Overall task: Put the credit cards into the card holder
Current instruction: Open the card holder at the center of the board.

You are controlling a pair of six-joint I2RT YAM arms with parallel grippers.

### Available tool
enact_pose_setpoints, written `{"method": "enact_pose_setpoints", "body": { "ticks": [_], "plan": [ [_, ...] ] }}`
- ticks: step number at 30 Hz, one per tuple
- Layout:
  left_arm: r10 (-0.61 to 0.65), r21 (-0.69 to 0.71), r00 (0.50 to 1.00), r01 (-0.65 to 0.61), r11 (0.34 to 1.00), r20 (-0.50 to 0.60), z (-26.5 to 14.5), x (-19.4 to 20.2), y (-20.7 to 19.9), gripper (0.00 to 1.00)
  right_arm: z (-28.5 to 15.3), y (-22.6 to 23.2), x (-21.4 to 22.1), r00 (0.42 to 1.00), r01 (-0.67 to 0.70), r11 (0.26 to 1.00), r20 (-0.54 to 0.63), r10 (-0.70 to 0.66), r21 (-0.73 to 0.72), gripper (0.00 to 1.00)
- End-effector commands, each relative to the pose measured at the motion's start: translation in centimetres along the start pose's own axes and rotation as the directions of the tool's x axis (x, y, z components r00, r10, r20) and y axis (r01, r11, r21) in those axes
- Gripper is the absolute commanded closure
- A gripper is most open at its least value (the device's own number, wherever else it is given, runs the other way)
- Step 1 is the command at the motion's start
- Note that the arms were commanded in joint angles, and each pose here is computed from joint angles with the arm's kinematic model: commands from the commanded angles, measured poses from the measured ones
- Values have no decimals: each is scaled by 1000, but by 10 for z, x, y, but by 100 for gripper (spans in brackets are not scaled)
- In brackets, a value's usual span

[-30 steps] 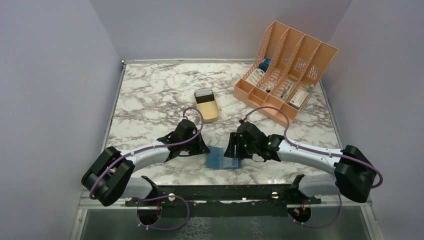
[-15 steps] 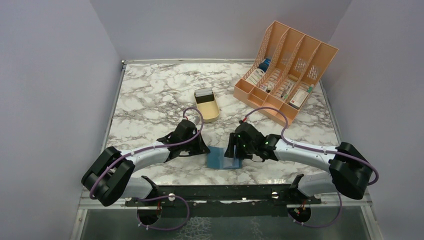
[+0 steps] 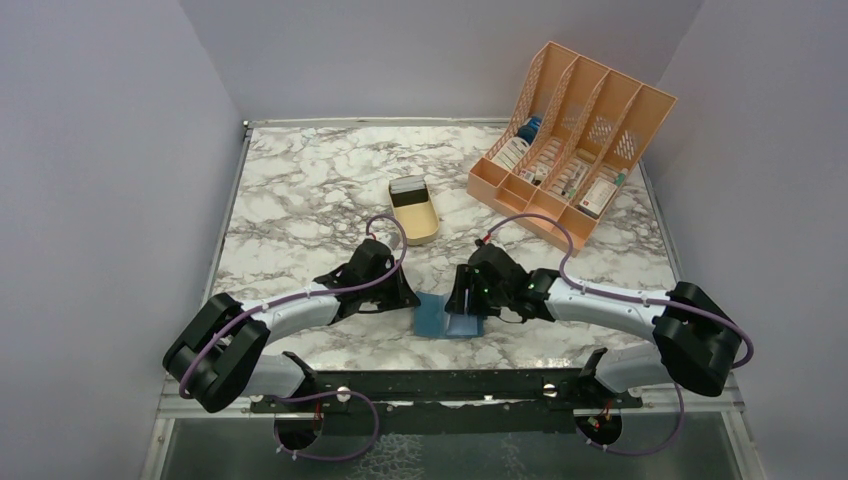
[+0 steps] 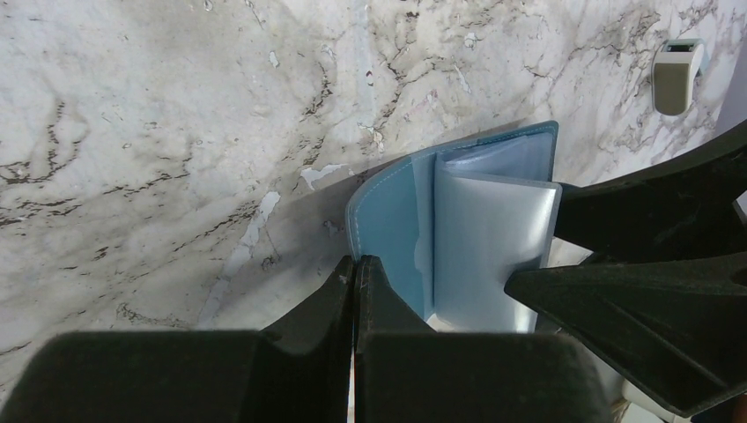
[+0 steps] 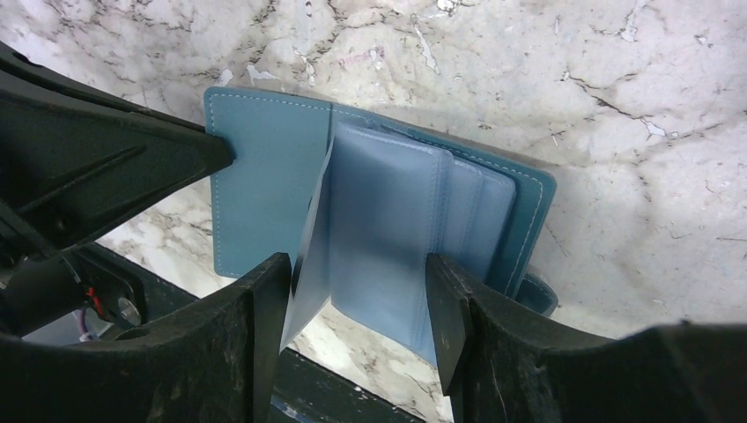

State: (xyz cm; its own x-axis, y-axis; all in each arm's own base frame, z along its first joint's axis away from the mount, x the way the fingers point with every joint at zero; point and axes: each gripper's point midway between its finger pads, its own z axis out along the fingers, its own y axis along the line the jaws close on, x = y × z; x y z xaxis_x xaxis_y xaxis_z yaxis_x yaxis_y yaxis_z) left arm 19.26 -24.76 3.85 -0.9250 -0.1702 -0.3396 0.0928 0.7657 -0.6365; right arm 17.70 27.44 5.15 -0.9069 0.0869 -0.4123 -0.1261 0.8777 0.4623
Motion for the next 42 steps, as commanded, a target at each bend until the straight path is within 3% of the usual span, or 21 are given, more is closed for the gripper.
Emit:
{"method": "enact_pose_setpoints", "body": {
  "ticks": [1,42],
  "plan": [
    [0,18,1000,0,1000,-15,1,5,-1,100,0,15,-3,1000,0,997,16,2,-79,42],
    [-8,15,1000,8,1000,-29,2,8,0,100,-8,49,0,999,35,955,23,-29,-296,41]
  ]
}}
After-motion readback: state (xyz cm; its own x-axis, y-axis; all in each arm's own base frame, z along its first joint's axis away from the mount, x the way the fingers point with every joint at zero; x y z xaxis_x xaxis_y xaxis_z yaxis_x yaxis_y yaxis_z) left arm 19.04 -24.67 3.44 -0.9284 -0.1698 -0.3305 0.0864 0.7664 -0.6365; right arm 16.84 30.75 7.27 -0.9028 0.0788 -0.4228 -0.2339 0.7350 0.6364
